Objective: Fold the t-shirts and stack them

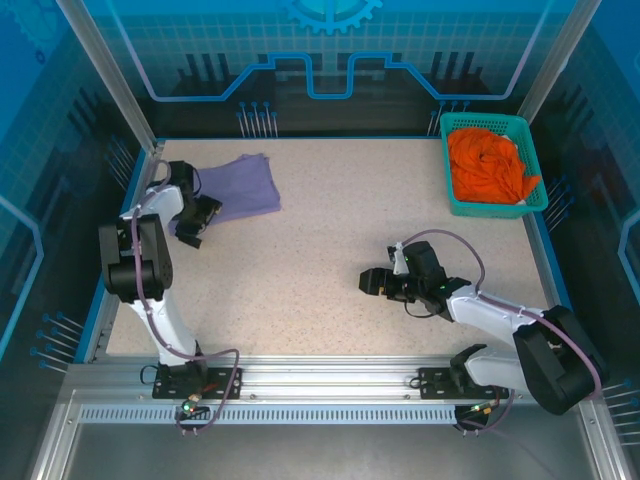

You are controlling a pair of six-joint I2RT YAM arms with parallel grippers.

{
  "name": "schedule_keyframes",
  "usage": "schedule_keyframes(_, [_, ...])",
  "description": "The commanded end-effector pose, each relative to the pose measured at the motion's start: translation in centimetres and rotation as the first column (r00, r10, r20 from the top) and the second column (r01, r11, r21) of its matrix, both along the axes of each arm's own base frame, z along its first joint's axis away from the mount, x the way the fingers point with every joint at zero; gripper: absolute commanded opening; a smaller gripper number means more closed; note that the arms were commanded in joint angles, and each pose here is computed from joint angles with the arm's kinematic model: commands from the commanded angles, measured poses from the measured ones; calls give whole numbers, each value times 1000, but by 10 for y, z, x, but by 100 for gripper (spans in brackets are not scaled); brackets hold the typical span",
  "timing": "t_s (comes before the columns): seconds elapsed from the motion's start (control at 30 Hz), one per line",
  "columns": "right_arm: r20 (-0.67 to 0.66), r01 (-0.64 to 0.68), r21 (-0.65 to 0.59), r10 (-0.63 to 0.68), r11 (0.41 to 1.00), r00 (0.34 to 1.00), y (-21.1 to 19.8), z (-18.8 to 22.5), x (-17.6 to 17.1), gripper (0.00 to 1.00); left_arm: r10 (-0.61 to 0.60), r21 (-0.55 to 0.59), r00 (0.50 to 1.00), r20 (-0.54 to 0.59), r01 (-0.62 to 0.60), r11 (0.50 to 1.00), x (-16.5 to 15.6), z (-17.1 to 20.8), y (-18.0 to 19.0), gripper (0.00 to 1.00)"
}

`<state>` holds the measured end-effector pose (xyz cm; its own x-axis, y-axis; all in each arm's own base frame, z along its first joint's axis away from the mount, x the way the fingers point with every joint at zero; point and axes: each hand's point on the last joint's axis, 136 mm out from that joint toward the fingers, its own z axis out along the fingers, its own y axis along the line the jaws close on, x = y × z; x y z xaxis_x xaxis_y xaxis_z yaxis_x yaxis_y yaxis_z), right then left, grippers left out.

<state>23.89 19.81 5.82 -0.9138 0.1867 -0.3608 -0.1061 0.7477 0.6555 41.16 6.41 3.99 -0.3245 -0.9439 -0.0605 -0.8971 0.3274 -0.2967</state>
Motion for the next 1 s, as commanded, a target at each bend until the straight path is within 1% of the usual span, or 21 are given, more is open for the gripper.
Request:
schedule_keyframes(0.0, [16, -3, 19, 3, 1000, 1000, 0, 4, 1, 74, 51, -38, 997, 62, -49, 998, 19, -5, 7, 93])
schedule_keyframes(0.1, [18, -4, 18, 4, 1000, 1000, 0, 3, 1, 74, 52, -39, 994, 92, -49, 998, 32, -16, 17, 95])
schedule_keyframes(0.2, [16, -5, 19, 5, 1000, 1000, 0, 3, 1, 74, 41, -42, 995, 87, -38, 998, 42, -25, 25, 95])
schedule_keyframes(0.27, [17, -7, 20, 6, 1000, 1000, 1, 3, 1, 74, 19, -14, 996, 82, -17, 1000, 50, -26, 31, 95])
schedule_keyframes(0.47, [14, -6, 20, 5, 1000, 1000, 1, 2, 2, 74, -60, 43, 995, 78, 57, 997, 78, -21, 46, 96])
schedule_keyframes(0.53, [14, -6, 20, 6, 1000, 1000, 1, 3, 3, 74, -73, 45, 995, 71, 70, 996, 87, -22, 50, 96])
schedule_keyframes(0.6, [10, -7, 20, 7, 1000, 1000, 2, 2, 3, 74, -76, 42, 994, 75, 73, 996, 96, -25, 53, 96])
schedule_keyframes(0.77, [8, -6, 19, 6, 1000, 1000, 2, 2, 3, 74, -72, 44, 991, 108, 68, 997, 120, -18, 67, 96])
schedule_keyframes(0.97, [2, -2, 16, 2, 1000, 1000, 2, 0, 4, 74, -108, 63, 987, 118, 102, 993, 143, -10, 76, 96])
